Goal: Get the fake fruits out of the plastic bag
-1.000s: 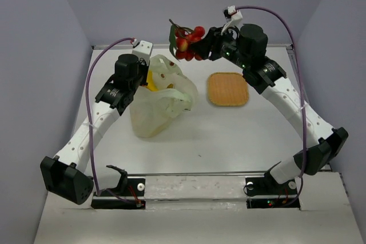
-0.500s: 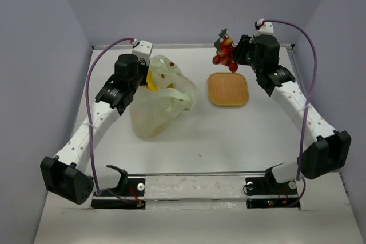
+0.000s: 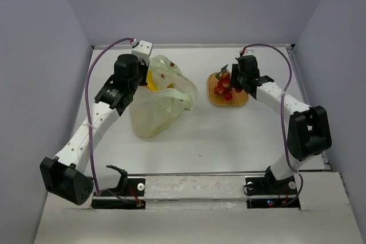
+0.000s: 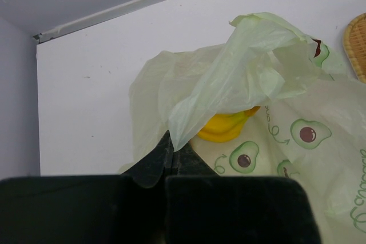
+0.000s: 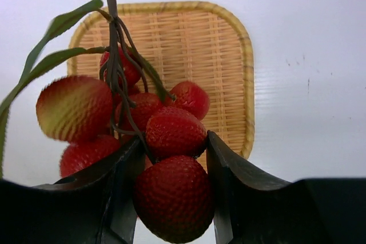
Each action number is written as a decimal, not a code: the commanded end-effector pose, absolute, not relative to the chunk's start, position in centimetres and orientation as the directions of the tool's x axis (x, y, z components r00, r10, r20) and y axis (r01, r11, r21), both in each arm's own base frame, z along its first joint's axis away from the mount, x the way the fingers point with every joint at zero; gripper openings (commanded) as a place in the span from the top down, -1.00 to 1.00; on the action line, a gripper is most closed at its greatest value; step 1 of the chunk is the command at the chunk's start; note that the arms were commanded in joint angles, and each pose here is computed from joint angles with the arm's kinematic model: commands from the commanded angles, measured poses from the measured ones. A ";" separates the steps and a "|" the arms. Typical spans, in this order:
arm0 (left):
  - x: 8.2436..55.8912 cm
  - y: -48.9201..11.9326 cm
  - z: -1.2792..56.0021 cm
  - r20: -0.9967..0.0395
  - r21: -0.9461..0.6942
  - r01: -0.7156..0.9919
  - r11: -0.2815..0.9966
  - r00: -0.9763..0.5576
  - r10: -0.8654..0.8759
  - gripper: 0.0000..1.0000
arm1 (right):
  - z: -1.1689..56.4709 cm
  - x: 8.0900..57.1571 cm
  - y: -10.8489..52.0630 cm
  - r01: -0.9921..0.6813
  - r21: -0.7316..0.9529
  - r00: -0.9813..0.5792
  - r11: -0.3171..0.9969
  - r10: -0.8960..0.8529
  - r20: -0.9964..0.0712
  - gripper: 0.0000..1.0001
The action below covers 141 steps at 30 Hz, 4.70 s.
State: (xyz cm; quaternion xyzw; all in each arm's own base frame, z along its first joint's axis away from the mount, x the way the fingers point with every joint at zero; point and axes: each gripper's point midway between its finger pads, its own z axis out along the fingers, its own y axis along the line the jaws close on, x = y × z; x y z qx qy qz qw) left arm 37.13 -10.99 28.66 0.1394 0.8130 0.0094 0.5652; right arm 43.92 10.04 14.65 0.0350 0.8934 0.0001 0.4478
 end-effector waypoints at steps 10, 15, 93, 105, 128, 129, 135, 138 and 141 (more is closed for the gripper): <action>36.8 -10.6 31.5 -0.945 0.165 0.202 0.965 -0.248 0.213 1.00 | 12.4 46.6 9.9 0.077 0.012 -0.594 0.997 0.055 -0.803 0.00; 36.8 -10.6 31.6 -0.946 0.164 0.202 0.966 -0.246 0.212 1.00 | 14.8 46.7 10.5 0.031 0.019 -0.578 0.999 0.034 -0.815 -0.50; 33.1 -14.2 30.8 -0.956 -0.095 0.431 0.898 -0.292 0.039 1.00 | 12.2 46.9 49.0 -0.364 0.235 -0.465 0.901 0.043 -0.884 -0.65; 34.2 -13.7 30.0 -0.948 -0.113 0.391 0.913 -0.319 0.019 1.00 | 1.4 43.0 49.3 -0.579 0.101 -0.566 0.809 -0.310 -0.764 -0.79; 37.4 -7.1 30.8 -0.955 0.011 0.125 0.992 -0.292 0.048 1.00 | 27.1 36.7 44.3 -0.743 0.313 -0.434 0.591 -0.069 -0.898 0.99; 37.5 -7.2 30.7 -0.955 0.010 0.125 0.992 -0.294 0.047 1.00 | 28.9 36.0 44.2 -0.765 0.314 -0.411 0.562 -0.052 -0.910 0.99; 38.2 -7.2 31.8 -0.963 0.007 0.122 0.993 -0.267 0.040 1.00 | 33.5 32.4 41.1 -0.863 0.313 -0.352 0.396 -0.028 -0.936 0.99; 38.3 -7.4 32.7 -0.968 0.003 0.129 0.992 -0.248 0.036 1.00 | 33.5 31.4 40.5 -0.882 0.332 -0.358 0.333 -0.017 -0.934 0.94; 38.1 -7.8 33.6 -0.973 0.000 0.153 0.988 -0.229 0.036 1.00 | 31.4 32.2 40.9 -0.864 0.356 -0.393 0.355 -0.035 -0.919 0.82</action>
